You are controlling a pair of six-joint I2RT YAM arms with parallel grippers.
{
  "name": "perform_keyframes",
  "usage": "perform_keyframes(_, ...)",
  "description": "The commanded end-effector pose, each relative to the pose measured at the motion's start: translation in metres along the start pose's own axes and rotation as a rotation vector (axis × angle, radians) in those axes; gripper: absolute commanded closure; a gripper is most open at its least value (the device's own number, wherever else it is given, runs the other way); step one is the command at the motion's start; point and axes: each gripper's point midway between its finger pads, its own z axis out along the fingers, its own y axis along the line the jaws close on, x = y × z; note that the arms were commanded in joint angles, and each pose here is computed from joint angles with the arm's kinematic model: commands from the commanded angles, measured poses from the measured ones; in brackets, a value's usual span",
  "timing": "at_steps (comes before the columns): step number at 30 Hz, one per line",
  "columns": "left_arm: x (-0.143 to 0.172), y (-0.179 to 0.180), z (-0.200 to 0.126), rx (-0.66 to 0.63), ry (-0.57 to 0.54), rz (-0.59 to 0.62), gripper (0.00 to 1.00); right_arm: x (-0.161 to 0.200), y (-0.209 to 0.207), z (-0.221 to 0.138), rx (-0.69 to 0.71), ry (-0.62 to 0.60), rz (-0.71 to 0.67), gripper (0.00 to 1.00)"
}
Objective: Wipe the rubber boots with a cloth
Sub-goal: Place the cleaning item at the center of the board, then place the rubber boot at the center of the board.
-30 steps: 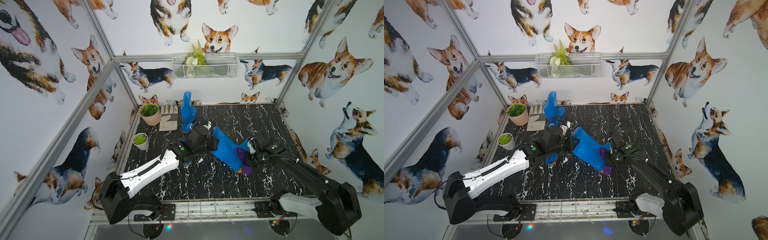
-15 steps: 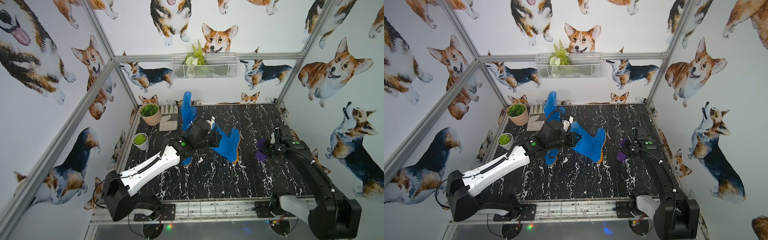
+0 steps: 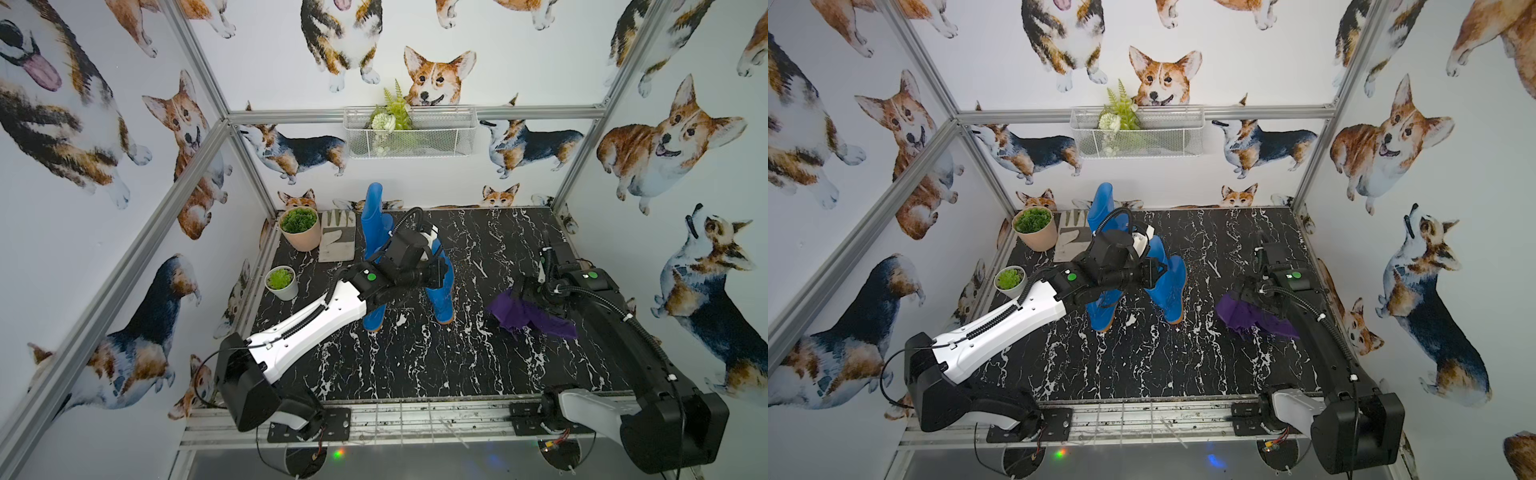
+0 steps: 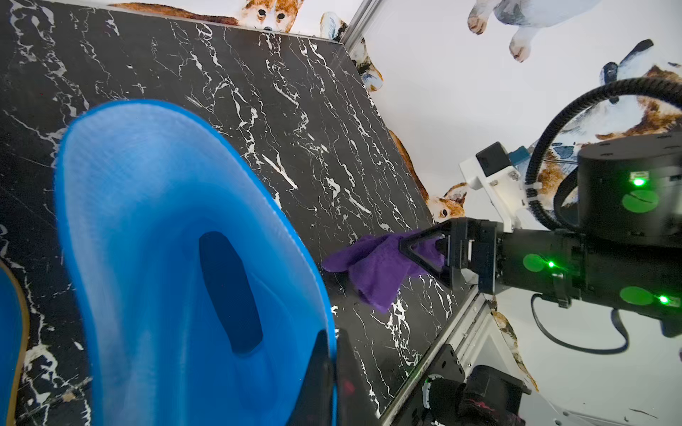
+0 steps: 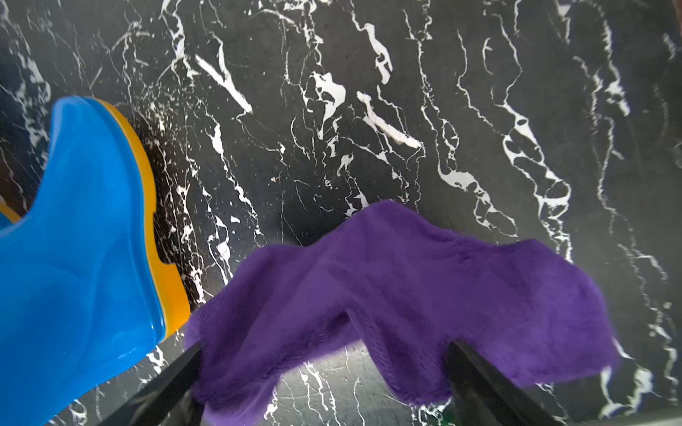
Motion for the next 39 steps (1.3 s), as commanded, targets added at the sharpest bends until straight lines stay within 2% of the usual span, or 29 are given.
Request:
perform_keyframes(1, -0.017, -0.011, -0.005, 0.024, -0.042, 0.050, 1.00, 0.004, -0.009, -0.006, 0.059, 0.008, -0.028, 0.00)
perform_keyframes(7, -0.024, -0.009, -0.008, 0.012, -0.041, 0.072, 1.00, -0.003, -0.003, -0.014, 0.075, -0.047, -0.085, 0.00)
perform_keyframes(11, -0.028, -0.006, -0.007, 0.012, -0.038, 0.071, 1.00, -0.004, 0.016, -0.015, -0.023, -0.053, -0.093, 0.00)
perform_keyframes(14, -0.035, -0.004, -0.008, 0.010, -0.035, 0.080, 1.00, -0.002, 0.037, -0.020, -0.151, -0.084, -0.107, 0.00)
perform_keyframes(15, -0.038, -0.003, -0.008, 0.010, -0.032, 0.084, 1.00, 0.002, 0.049, -0.018, -0.208, -0.082, -0.125, 0.04)
perform_keyframes(20, -0.052, 0.002, -0.005, 0.017, -0.005, 0.115, 1.00, 0.035, 0.116, 0.001, -0.418, -0.026, -0.203, 0.23)
perform_keyframes(23, -0.056, 0.006, -0.001, 0.019, 0.020, 0.131, 1.00, 0.056, 0.154, 0.024, -0.467, 0.038, -0.270, 0.26)
perform_keyframes(29, -0.059, 0.012, 0.007, 0.012, 0.086, 0.180, 1.00, 0.058, 0.210, 0.055, -0.562, 0.128, -0.338, 0.35)
perform_keyframes(34, -0.063, 0.019, 0.011, 0.000, 0.123, 0.202, 1.00, 0.050, 0.241, 0.063, -0.606, 0.149, -0.356, 0.36)
perform_keyframes(39, -0.062, 0.031, 0.017, -0.023, 0.152, 0.201, 1.00, 0.057, 0.253, 0.077, -0.625, 0.201, -0.355, 0.36)
